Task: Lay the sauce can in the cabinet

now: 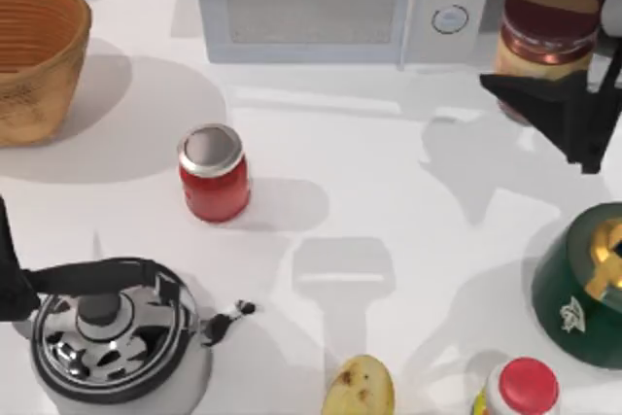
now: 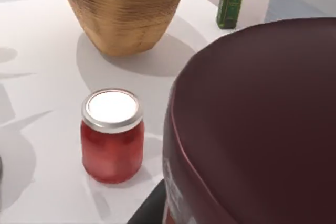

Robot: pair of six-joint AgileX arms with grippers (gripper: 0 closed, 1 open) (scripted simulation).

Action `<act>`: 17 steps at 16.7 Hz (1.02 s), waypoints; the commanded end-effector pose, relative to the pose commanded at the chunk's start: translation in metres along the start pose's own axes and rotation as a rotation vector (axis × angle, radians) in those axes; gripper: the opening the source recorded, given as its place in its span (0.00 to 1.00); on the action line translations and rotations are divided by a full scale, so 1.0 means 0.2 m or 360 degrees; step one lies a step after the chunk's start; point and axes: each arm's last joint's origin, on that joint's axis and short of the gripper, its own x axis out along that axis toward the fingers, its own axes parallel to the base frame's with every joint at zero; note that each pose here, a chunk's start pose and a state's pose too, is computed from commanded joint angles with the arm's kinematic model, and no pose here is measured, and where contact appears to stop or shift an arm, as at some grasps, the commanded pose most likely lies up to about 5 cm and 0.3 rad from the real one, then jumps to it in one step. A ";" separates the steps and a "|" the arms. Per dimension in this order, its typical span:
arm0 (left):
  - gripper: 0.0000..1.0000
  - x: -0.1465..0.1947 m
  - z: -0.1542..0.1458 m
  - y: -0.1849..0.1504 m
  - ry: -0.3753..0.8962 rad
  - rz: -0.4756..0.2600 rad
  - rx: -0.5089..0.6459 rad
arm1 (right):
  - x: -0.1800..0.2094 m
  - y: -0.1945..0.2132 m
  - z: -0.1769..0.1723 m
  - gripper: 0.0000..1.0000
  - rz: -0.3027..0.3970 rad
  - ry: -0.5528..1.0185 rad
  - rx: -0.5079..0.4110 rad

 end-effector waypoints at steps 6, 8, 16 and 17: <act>1.00 0.00 0.00 0.00 0.0000 0.0000 0.0000 | -0.23 0.19 -0.06 0.00 -0.0353 0.0010 0.0076; 1.00 0.00 0.00 0.00 0.0000 0.0000 0.0000 | -0.29 0.25 -0.09 0.00 -0.0478 0.0004 0.0096; 1.00 0.00 0.00 0.00 0.0000 0.0000 0.0000 | -0.50 0.45 -0.26 0.00 -0.0990 -0.0118 0.0186; 1.00 0.00 0.00 0.00 0.0000 0.0000 0.0000 | -0.52 0.48 -0.30 0.00 -0.1065 -0.0147 0.0193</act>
